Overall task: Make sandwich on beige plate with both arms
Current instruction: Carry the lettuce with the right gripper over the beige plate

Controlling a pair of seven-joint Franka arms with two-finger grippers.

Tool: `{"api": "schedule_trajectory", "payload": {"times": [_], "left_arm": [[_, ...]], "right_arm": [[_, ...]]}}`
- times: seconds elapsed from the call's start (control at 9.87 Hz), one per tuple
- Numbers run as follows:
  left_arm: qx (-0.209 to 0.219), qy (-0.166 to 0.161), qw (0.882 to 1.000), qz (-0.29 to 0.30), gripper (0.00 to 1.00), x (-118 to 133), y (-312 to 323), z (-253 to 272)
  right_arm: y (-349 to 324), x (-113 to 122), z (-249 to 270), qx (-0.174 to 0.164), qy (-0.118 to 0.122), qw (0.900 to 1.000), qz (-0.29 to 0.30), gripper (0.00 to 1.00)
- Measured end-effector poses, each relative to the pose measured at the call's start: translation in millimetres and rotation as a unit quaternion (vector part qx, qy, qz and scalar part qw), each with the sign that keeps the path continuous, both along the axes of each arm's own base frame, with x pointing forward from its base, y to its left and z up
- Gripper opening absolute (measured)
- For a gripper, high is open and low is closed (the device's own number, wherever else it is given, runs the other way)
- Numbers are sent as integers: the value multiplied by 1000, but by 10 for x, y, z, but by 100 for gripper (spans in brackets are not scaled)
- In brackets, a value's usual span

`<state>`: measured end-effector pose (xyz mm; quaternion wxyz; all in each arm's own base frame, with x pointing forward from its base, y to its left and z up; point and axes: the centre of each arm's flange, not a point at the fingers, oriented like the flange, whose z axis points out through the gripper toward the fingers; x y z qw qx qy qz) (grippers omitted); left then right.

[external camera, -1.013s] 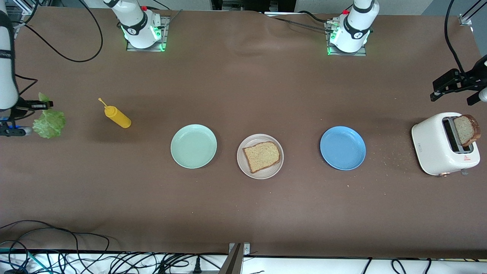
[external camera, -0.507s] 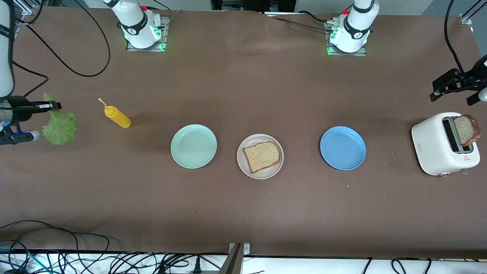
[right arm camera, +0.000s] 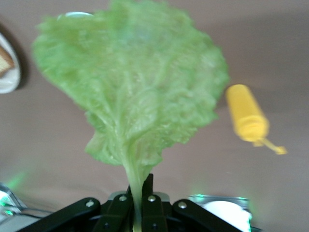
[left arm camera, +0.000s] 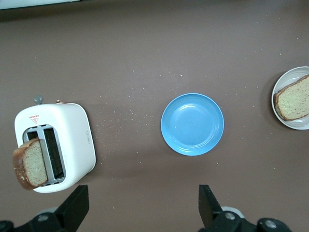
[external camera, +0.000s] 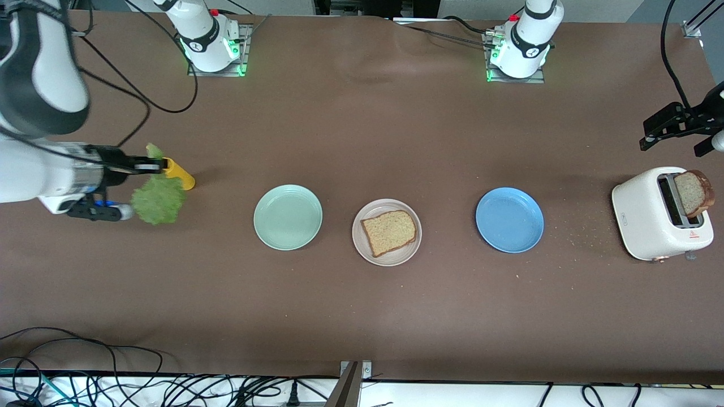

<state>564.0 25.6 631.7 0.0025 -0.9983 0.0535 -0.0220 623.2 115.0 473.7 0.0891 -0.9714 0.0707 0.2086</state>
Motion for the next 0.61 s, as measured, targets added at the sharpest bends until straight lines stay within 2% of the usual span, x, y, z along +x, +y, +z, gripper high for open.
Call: {"api": "schedule_trajectory", "payload": {"times": [0.41,0.61], "left_arm": [[0,0,1000,1,100,1,6,0],[0,1,1000,1,100,0,11,-1]], "right_arm": [[1679,-176,-195,-38,-33,994,-101,4],[2306,-259,-442,-35,-53,988,-139,4]]}}
